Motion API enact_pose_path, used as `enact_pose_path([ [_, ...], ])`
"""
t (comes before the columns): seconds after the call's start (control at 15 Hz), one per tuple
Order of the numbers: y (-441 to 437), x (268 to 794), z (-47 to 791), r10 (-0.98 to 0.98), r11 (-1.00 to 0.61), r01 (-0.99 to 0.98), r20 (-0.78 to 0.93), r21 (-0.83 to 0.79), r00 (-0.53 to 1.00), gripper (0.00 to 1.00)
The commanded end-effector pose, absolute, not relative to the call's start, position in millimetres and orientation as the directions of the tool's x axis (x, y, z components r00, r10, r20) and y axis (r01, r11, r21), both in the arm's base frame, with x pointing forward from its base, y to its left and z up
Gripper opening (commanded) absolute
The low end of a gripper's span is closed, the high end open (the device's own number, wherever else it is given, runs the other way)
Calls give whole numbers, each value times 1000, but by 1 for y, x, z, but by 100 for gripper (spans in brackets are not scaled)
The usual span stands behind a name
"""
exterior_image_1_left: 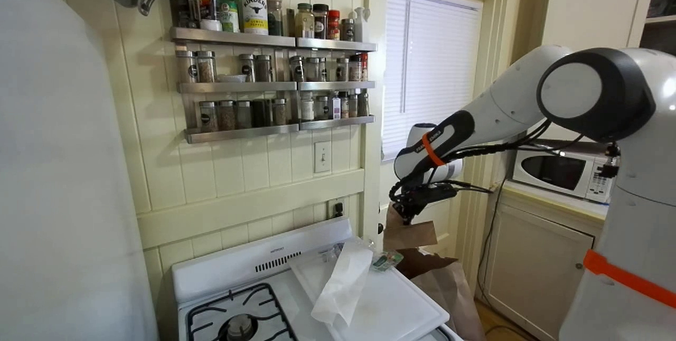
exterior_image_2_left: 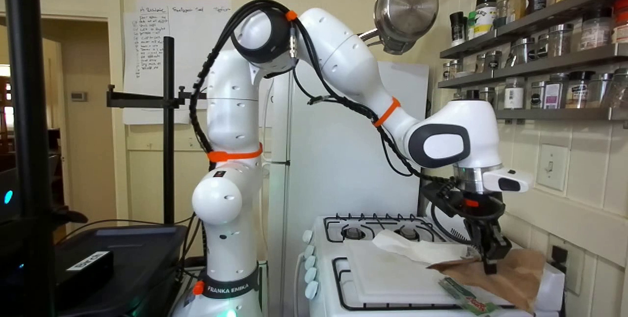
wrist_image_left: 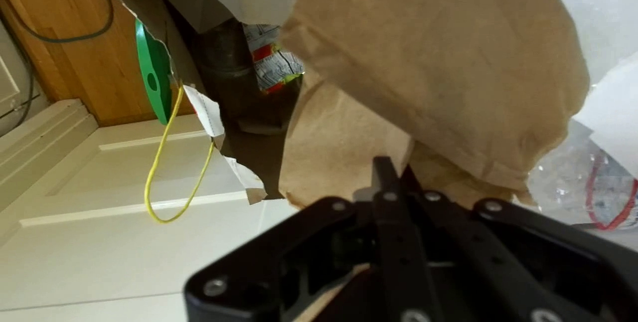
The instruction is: Remove the small brown paper bag and the plastic from the white tray and put it in the big paper bag
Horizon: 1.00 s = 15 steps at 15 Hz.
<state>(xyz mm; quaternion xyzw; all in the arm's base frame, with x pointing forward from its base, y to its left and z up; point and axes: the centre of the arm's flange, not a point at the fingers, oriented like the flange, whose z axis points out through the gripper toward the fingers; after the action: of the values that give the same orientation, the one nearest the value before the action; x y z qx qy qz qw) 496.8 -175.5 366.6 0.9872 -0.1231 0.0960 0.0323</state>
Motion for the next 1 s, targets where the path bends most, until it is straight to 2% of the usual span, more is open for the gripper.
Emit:
enact_pose_path([
  [0.0,-201,521,343,-198,-977,-210,180,48,964,0],
  [0.93,-276,554,321,-13,-996,-27,155,87,988,0],
])
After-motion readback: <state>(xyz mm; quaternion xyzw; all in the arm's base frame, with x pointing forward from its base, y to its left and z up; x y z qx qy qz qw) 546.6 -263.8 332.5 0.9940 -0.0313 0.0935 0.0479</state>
